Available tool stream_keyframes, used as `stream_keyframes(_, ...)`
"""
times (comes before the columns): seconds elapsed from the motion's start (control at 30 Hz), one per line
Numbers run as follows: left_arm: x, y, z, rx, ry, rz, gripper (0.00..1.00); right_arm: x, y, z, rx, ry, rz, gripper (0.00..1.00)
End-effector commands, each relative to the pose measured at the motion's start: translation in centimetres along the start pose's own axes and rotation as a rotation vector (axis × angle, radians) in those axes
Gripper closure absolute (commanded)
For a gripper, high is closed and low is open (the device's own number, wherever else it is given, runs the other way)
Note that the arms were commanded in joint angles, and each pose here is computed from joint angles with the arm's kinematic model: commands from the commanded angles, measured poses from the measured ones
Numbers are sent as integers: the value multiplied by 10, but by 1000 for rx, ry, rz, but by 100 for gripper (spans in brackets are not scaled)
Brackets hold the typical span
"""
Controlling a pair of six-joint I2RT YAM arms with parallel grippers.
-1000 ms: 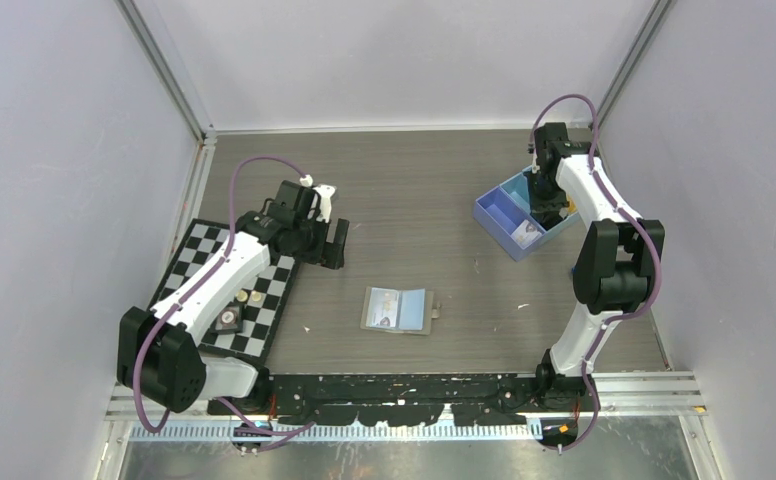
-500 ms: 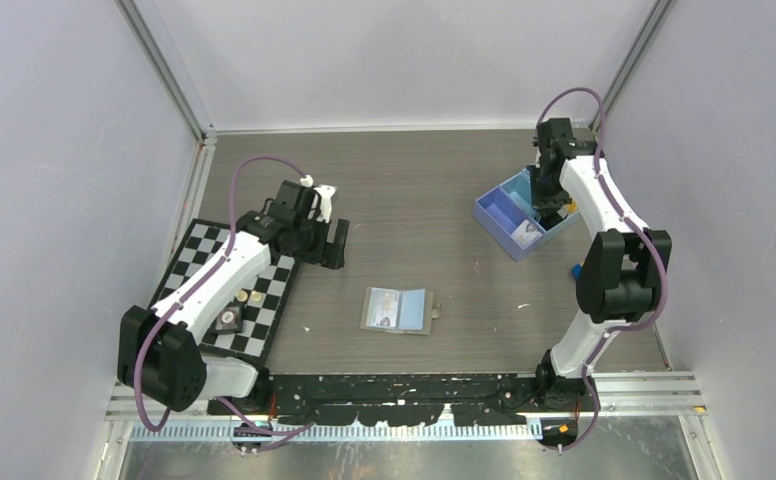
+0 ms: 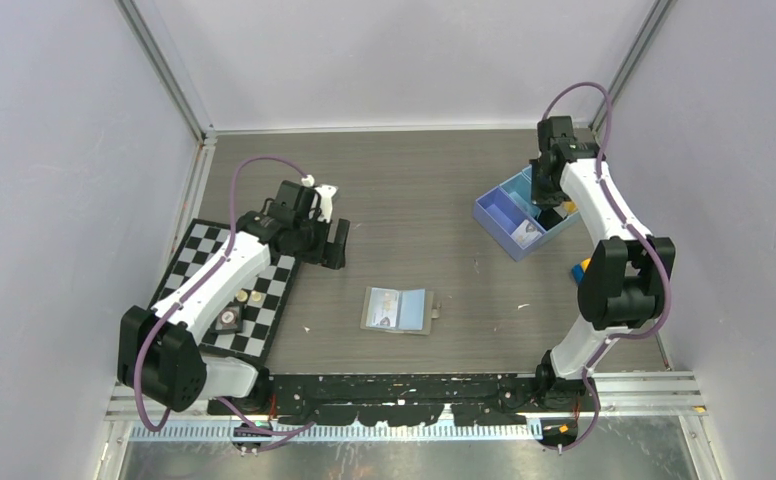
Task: Put the credit cards into the card holder
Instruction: Pick up the credit card from the storage box.
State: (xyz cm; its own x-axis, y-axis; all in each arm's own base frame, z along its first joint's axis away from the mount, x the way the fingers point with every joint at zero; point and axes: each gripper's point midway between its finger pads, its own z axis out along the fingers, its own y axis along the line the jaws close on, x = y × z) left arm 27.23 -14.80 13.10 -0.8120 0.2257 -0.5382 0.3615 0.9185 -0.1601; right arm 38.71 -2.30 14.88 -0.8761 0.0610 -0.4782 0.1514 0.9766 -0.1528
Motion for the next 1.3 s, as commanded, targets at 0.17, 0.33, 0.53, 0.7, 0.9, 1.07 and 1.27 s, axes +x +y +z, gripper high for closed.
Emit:
stream_keyframes(0.17,-53,-38,-26,198,-242,95,17,-38,-16,-22,83,-202,123,99)
stream_keyframes(0.33,-96,-52,-38,243,-338,80,17,-48,2,-35,-32,-251,144,100)
stream_keyframes(0.53,-148,-95,-38,382,-464,74,18,-47,15,-51,-133,-280,144,99)
stream_keyframes(0.7,-181,-140,-26,487,-526,149,18,-50,36,-79,-289,-338,143,99)
stream_keyframes(0.9,-197,-188,-5,690,-531,167,19,-51,43,-108,-376,-405,131,99)
stream_keyframes(1.07,-194,-211,8,762,-522,288,20,-47,50,-133,-449,-439,125,100)
stream_keyframes(1.27,-198,-221,18,831,-544,275,21,-25,67,-158,-594,-467,110,99)
